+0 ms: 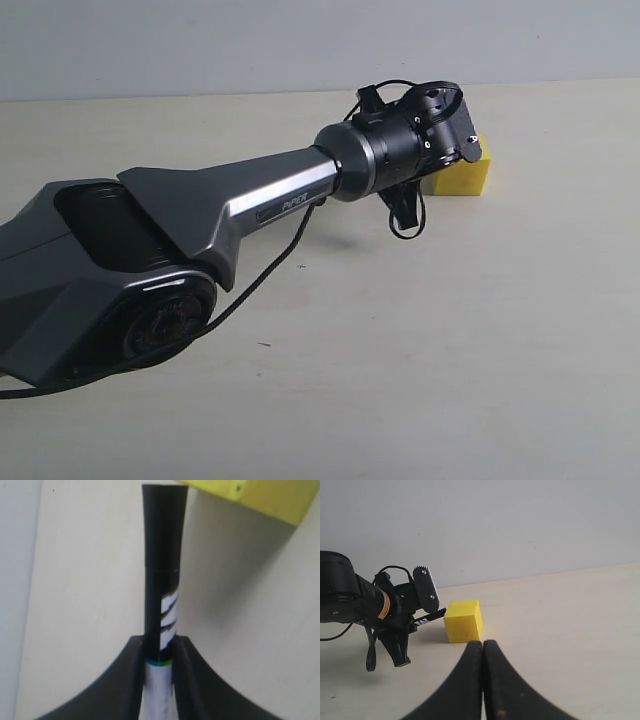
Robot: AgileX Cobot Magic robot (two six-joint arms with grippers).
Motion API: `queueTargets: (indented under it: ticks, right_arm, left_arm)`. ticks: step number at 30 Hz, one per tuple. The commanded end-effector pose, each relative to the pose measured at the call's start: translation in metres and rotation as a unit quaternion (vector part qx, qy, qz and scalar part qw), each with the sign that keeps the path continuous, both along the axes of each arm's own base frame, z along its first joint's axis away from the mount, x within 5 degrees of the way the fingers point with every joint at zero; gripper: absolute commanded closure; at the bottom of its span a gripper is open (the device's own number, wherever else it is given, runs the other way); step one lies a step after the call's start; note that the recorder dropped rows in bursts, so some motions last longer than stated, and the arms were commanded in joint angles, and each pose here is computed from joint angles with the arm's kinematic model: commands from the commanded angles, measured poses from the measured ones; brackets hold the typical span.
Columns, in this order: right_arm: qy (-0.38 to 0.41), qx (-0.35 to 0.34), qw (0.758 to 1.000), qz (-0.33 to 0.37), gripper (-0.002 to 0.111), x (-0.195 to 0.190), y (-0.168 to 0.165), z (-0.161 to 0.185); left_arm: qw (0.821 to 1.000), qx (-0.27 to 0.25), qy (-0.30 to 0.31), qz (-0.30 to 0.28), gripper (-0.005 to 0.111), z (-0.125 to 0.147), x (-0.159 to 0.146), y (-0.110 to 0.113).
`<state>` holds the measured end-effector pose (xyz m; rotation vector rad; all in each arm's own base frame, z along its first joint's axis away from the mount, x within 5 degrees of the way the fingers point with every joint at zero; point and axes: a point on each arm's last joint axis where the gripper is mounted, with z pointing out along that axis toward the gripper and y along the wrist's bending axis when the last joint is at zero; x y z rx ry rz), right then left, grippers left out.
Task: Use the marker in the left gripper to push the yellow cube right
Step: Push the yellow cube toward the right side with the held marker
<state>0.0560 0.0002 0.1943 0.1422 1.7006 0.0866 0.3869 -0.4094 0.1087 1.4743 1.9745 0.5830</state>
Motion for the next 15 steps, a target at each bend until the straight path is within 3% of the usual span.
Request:
queueTargets:
  ticks: [1, 10, 15]
  right_arm:
    - [-0.002, -0.004, 1.0, -0.002, 0.108, -0.0002, -0.0003, -0.0009]
    - [-0.002, -0.004, 1.0, -0.002, 0.108, -0.0002, -0.0003, -0.0009]
    - [-0.002, -0.004, 1.0, -0.002, 0.108, -0.0002, -0.0003, -0.0009]
  left_arm:
    - [1.0, -0.008, 0.001, 0.0, 0.107, 0.0055, 0.0014, 0.0]
    - [1.0, 0.029, 0.006, 0.0, 0.107, 0.005, 0.0017, 0.0056]
    - [1.0, -0.026, 0.006, 0.006, 0.107, 0.005, 0.0017, -0.001]
